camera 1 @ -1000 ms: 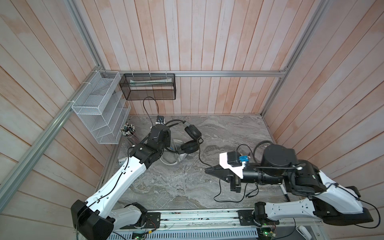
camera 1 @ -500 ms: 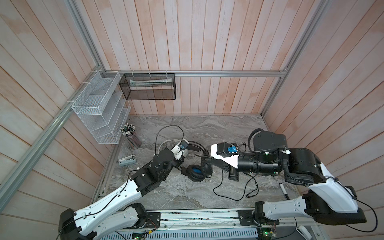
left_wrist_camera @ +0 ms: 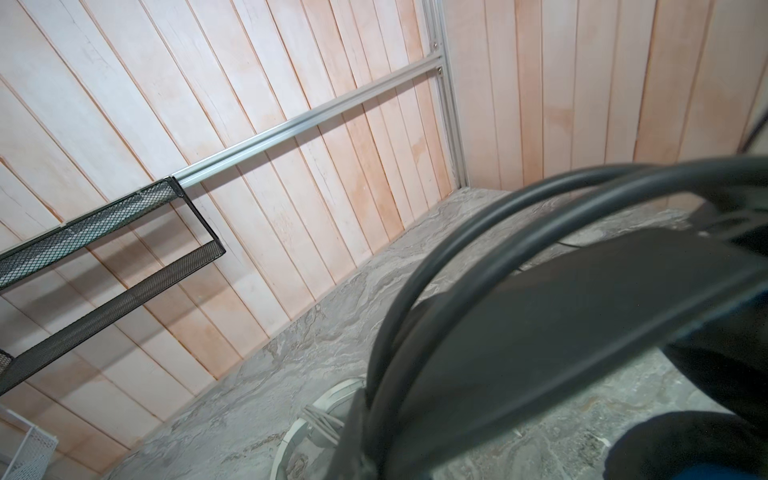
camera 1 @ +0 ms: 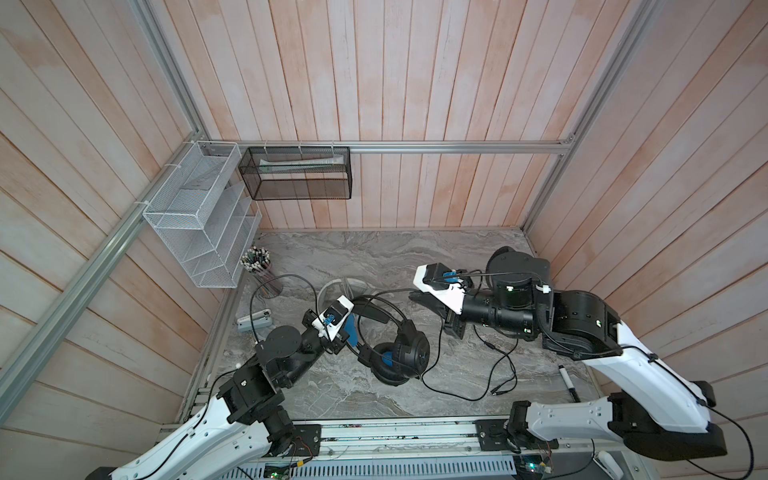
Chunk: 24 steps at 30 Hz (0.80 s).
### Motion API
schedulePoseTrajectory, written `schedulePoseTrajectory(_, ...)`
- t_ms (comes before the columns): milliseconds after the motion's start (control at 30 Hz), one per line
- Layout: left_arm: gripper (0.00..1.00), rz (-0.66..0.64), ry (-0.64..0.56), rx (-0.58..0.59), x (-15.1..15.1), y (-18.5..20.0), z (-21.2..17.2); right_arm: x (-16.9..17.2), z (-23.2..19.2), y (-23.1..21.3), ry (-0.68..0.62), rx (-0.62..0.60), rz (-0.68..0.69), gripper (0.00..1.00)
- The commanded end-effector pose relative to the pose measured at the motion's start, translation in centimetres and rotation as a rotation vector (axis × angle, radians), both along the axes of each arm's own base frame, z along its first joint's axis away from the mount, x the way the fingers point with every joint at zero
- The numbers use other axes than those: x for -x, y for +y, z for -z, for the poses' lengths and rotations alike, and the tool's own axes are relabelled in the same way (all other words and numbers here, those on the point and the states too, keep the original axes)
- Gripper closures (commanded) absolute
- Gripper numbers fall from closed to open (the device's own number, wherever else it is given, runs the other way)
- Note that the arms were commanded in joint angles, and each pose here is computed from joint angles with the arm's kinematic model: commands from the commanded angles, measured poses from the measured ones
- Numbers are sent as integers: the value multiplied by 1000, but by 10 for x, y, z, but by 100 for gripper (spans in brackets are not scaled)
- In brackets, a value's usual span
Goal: Wrap the headphones
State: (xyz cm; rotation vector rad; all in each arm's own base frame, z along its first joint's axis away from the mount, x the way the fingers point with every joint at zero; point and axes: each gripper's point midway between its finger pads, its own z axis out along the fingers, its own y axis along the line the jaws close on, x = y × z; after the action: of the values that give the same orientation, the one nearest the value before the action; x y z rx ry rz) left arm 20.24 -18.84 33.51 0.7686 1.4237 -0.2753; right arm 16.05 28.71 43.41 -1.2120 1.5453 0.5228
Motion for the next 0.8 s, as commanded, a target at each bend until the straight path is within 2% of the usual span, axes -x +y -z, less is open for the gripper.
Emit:
schedulePoseTrajectory(0,100,122,-9,190,24,-3,-41,-21,-9,0,-42,-88,49,100)
schedulePoseTrajectory(233,100,274,53,362,48,-10,-77,-30,19,16,5,-104,15,100)
schedulePoseTrajectory(400,100,240,98,514,48,4,-107,-44,22,1,-18,-192,77,100)
schedulePoseTrajectory(533,100,272,162,614,49,2,-119,-45,41,7,27,-213,47,100)
schedulePoseTrajectory(600,100,285,212,658,46,-4,-123,-47,51,12,50,-213,38,97)
schedulePoseTrajectory(767,100,289,306,808,36,-8,-133,-42,62,20,83,-257,-4,76)
